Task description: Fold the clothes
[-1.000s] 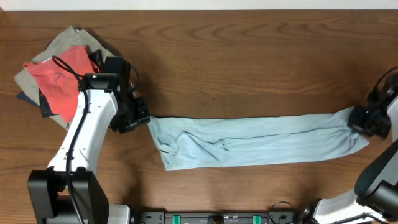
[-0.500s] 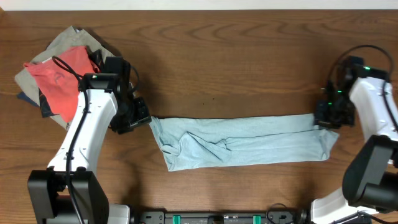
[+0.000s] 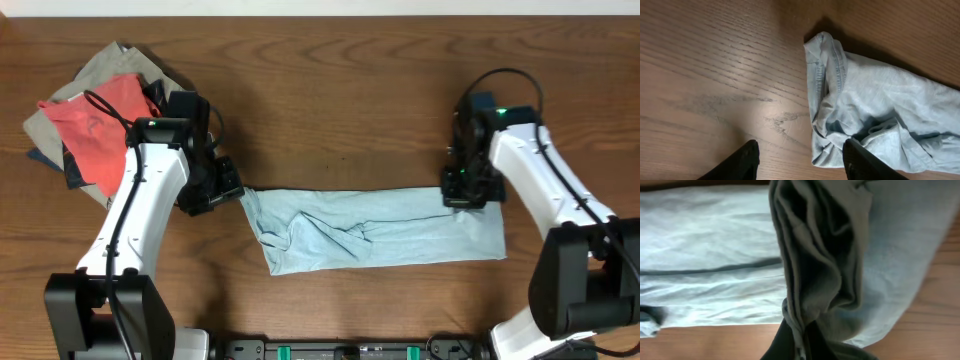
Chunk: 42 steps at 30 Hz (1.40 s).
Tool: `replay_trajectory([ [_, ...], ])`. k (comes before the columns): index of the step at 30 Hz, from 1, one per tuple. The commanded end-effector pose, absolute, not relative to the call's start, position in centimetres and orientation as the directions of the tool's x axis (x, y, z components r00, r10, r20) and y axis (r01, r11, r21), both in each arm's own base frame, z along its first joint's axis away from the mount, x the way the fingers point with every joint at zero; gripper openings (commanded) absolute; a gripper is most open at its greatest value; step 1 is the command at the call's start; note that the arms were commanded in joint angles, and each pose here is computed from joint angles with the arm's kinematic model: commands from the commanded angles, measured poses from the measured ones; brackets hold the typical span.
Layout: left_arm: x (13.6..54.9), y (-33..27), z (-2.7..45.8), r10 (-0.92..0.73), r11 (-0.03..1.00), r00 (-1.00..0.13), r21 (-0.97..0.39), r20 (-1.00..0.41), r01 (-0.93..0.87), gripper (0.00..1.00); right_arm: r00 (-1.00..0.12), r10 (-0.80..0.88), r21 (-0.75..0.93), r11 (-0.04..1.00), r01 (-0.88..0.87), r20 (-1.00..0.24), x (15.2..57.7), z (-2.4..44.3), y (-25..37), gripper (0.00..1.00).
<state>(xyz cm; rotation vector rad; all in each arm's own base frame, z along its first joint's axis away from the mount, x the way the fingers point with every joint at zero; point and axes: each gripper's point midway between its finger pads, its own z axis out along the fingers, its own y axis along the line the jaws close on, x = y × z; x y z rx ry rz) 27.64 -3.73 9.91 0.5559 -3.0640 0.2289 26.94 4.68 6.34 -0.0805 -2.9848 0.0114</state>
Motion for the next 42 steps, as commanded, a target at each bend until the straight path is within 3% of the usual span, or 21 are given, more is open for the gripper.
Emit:
replay_trajectory([
  [1, 27.7, -3.5, 10.1, -0.342, 0.929, -0.939, -0.135, 0.034, -0.343, 0.56, -0.983, 0.087, -0.013, 0.996, 0.086, 0.162, 26.4, 5.9, 6.2, 0.01],
  [10, 27.7, -3.5, 10.1, -0.342, 0.929, -0.939, -0.135, 0.034, -0.343, 0.56, -0.986, -0.003, 0.012, 1.0, -0.001, 0.166, 25.6, 5.9, 9.0, 0.05],
  [13, 27.7, -3.5, 10.1, -0.342, 0.929, -0.939, -0.135, 0.034, -0.343, 0.56, -0.985, -0.025, 0.06, 0.998, -0.015, 0.168, 25.5, 5.9, 10.4, 0.4],
  [15, 27.7, -3.5, 10.1, -0.342, 0.929, -0.939, -0.135, 0.034, -0.343, 0.56, -0.987, -0.038, 0.118, 0.993, -0.02, 0.156, 25.7, 5.9, 11.7, 0.48],
  [22, 27.7, -3.5, 10.1, -0.342, 0.929, -0.939, -0.135, 0.035, -0.343, 0.56, -0.991, -0.041, 0.107, 0.994, -0.027, 0.13, 26.3, 5.8, 11.7, 0.46],
  [28, 27.7, -3.5, 10.1, -0.342, 0.929, -0.939, -0.135, 0.034, -0.343, 0.56, -0.992, 0.077, -0.011, 0.997, 0.076, 0.099, 26.8, 5.4, 9.9, 0.48],
  [37, 27.7, -3.5, 10.1, -0.342, 0.929, -0.939, -0.135, 0.034, -0.343, 0.56, -0.989, 0.149, 0.018, 0.989, 0.149, 0.024, 27.8, 2.9, 10.5, 0.47],
  [39, 27.7, -3.5, 10.1, -0.342, 0.929, -0.939, -0.135, 0.034, -0.343, 0.56, -0.989, 0.148, 0.027, 0.989, 0.148, 0.007, 28.0, 2.5, 10.6, 0.42],
  [42, 27.7, -3.5, 10.1, -0.342, 0.929, -0.939, -0.135, 0.035, -0.343, 0.56, -0.988, 0.151, 0.036, 0.988, 0.151, -0.013, 28.3, 1.9, 10.7, 0.23],
])
